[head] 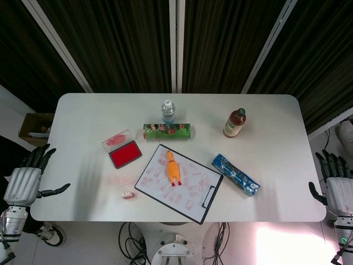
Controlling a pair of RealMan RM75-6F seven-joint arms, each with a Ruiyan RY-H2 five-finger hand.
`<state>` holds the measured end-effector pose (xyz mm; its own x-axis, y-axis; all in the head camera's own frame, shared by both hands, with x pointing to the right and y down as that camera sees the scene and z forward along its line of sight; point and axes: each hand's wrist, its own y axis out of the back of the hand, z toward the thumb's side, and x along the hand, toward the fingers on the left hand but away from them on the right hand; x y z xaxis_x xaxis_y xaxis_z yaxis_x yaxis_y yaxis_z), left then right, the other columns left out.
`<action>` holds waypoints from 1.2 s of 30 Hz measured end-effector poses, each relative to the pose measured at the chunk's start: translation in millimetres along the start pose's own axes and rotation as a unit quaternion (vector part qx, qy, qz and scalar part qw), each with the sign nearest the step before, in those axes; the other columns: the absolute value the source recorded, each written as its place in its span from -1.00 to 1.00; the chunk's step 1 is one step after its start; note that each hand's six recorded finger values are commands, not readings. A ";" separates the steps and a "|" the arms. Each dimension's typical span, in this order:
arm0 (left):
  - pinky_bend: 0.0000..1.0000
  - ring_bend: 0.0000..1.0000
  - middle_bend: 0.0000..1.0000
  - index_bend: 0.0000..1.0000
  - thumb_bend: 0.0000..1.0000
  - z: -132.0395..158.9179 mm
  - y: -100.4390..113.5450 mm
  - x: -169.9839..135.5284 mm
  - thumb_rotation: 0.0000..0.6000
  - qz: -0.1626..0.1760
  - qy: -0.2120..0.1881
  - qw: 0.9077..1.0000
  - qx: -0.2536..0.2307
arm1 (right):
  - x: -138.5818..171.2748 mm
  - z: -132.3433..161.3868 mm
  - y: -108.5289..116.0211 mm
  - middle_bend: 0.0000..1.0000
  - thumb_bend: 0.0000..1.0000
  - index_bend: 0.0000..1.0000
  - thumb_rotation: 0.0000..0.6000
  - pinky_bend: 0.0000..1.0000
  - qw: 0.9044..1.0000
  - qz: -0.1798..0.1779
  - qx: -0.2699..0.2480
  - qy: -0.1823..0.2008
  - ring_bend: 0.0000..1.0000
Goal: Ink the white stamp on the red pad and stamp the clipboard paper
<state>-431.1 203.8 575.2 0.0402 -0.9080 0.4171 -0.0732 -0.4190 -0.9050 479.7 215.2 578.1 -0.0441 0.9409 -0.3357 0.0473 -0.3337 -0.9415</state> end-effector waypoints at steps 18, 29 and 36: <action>-0.67 -0.91 -0.88 -0.80 -0.87 5.3 1.0 0.1 -0.02 0.003 -0.007 1.000 0.000 | 0.4 -0.6 2.1 -1.00 -0.45 -1.00 1.00 -1.00 1.000 -0.004 -0.010 0.002 -1.00; -0.67 -0.91 -0.78 -0.78 -0.87 30.5 -13.2 -1.4 0.94 -0.033 -0.066 0.997 0.001 | 0.9 -3.9 5.2 -1.00 -0.45 -1.00 1.00 -1.00 1.000 -0.009 -0.016 -0.001 -1.00; -0.67 -0.91 -0.78 -0.78 -0.86 65.6 -37.2 -0.9 1.00 -0.082 -0.130 0.988 0.004 | 0.6 -4.2 3.3 -1.00 -0.44 -1.00 1.00 -1.00 1.000 -0.005 -0.019 -0.002 -1.00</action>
<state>-363.1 220.6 603.0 0.3059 -0.7952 0.5235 -0.0368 -0.5593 -0.8281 484.0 215.0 574.9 -0.0491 0.9442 -0.3256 0.0850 -0.3208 -0.9433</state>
